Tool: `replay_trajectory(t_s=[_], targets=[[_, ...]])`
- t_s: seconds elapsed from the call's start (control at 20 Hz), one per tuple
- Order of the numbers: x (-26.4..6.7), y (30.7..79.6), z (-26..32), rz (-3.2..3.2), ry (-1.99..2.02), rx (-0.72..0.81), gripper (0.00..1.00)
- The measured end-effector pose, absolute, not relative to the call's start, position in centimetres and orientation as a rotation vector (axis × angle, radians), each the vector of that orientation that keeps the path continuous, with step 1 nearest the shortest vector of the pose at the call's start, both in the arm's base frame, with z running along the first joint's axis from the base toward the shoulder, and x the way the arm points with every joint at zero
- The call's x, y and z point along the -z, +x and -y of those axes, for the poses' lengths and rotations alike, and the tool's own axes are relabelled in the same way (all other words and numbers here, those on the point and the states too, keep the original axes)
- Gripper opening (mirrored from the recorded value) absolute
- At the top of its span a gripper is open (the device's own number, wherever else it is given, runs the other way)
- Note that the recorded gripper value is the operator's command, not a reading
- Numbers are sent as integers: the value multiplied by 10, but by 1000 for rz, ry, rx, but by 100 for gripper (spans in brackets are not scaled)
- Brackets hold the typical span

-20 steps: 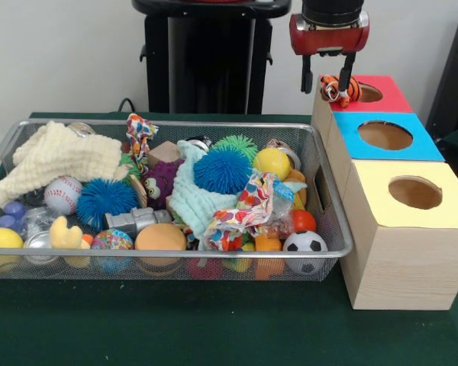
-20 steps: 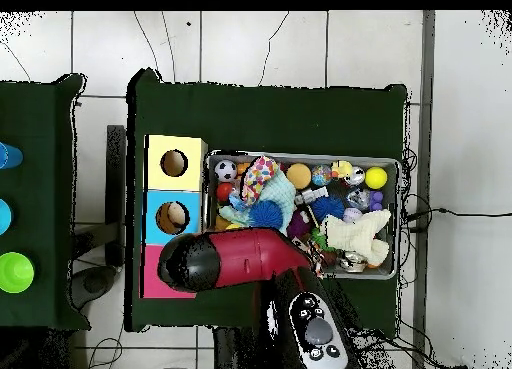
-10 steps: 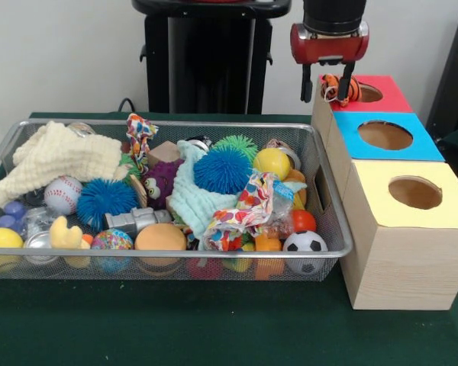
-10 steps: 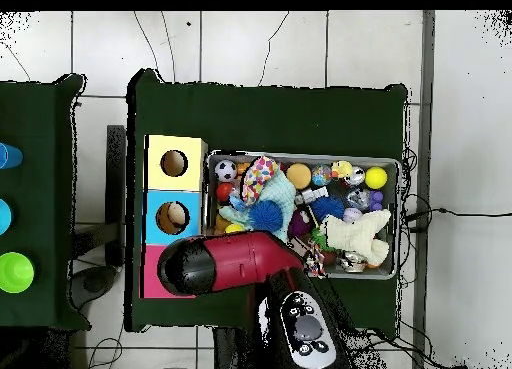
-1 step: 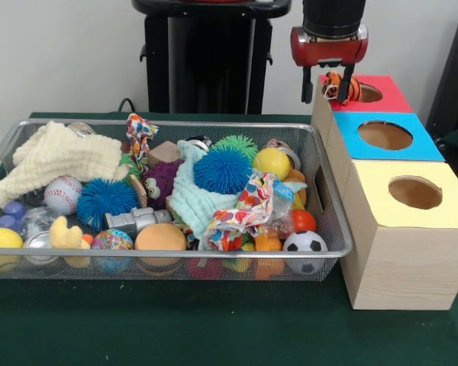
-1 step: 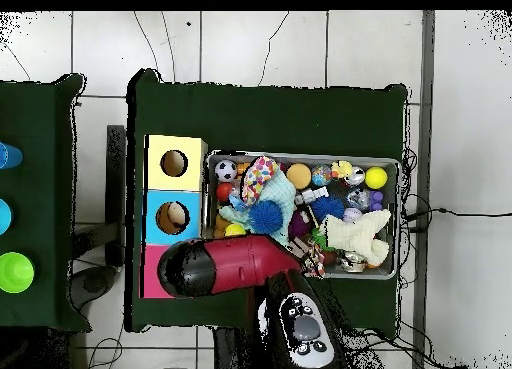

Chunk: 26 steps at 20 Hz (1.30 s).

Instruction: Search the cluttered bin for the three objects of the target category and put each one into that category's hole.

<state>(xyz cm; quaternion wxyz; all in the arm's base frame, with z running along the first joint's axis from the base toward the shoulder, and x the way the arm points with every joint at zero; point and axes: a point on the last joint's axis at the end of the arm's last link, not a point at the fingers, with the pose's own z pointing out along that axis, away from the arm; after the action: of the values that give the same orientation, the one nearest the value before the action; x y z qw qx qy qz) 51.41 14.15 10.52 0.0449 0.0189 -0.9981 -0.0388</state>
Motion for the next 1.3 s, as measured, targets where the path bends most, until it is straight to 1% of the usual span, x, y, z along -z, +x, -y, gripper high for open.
replay_trajectory(t_s=[0.15,0.35,0.45,0.75,1.0,1.3], targets=[[-114,507,-155,3041,44,137,100],[-134,491,-201,3039,75,164,100],[-139,486,-213,3037,92,164,100],[-166,448,-279,3007,138,130,100],[-172,429,-306,2996,72,111,100],[-173,436,-294,2997,-11,108,100]])
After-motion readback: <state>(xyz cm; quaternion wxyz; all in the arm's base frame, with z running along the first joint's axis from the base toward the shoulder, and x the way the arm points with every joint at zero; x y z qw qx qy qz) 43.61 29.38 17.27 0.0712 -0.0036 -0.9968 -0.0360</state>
